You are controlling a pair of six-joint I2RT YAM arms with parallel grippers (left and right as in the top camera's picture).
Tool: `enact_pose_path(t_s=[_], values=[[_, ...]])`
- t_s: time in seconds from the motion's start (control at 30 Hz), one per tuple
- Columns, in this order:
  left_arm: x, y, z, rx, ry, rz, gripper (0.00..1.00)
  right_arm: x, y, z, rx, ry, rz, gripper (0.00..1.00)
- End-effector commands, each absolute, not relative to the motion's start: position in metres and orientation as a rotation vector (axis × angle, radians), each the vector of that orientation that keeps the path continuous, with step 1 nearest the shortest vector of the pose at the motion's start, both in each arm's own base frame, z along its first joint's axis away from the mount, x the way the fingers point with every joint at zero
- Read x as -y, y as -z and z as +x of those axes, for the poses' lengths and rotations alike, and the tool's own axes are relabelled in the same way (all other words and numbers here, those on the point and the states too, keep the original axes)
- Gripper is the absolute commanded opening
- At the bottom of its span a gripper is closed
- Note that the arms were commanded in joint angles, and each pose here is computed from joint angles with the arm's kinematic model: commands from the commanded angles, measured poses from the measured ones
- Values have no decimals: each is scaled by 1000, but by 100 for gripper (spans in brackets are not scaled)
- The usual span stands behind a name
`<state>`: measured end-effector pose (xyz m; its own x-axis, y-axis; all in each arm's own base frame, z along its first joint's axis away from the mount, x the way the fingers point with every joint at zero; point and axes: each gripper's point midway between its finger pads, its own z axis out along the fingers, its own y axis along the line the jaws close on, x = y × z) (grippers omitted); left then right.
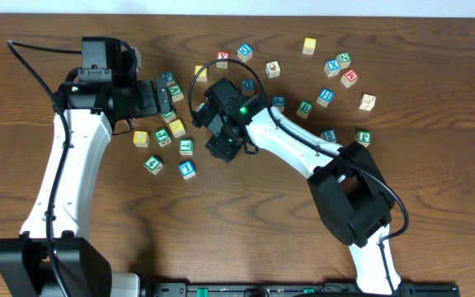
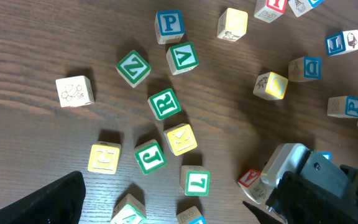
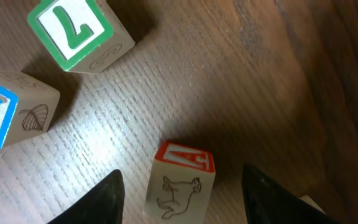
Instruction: Spell out AI2
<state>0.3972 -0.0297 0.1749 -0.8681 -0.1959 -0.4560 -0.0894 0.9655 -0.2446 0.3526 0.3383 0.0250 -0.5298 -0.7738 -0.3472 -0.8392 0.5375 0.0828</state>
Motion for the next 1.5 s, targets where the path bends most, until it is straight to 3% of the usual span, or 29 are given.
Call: enact_pose_path(t_s=[0.0,0.1,0.23,0.57,1.0,1.17,1.47], values=[[27,-181,398,-2607,289,-206,98,-340,-15,343,-2512,-362,-1388,57],[27,-181,398,-2607,289,-206,98,-339,-10,342,-2523,-355,-1392,52],[27,-181,398,-2607,289,-206,98,-341,-11,344,-2525,-360,-1364,33],[27,-181,398,-2607,289,-206,97,-345,-14,361,-2472,-312,-1319,15],[27,-181,398,-2607,289,-206,98,-354,-21,374,-2334,-290,-1408,11],[27,-181,398,-2607,289,-206,98,-365,-29,385,-2257,-297,-1393,27],[27,-181,398,-2607,289,-206,98,-389,-36,374,-2185,-513,-1419,15]])
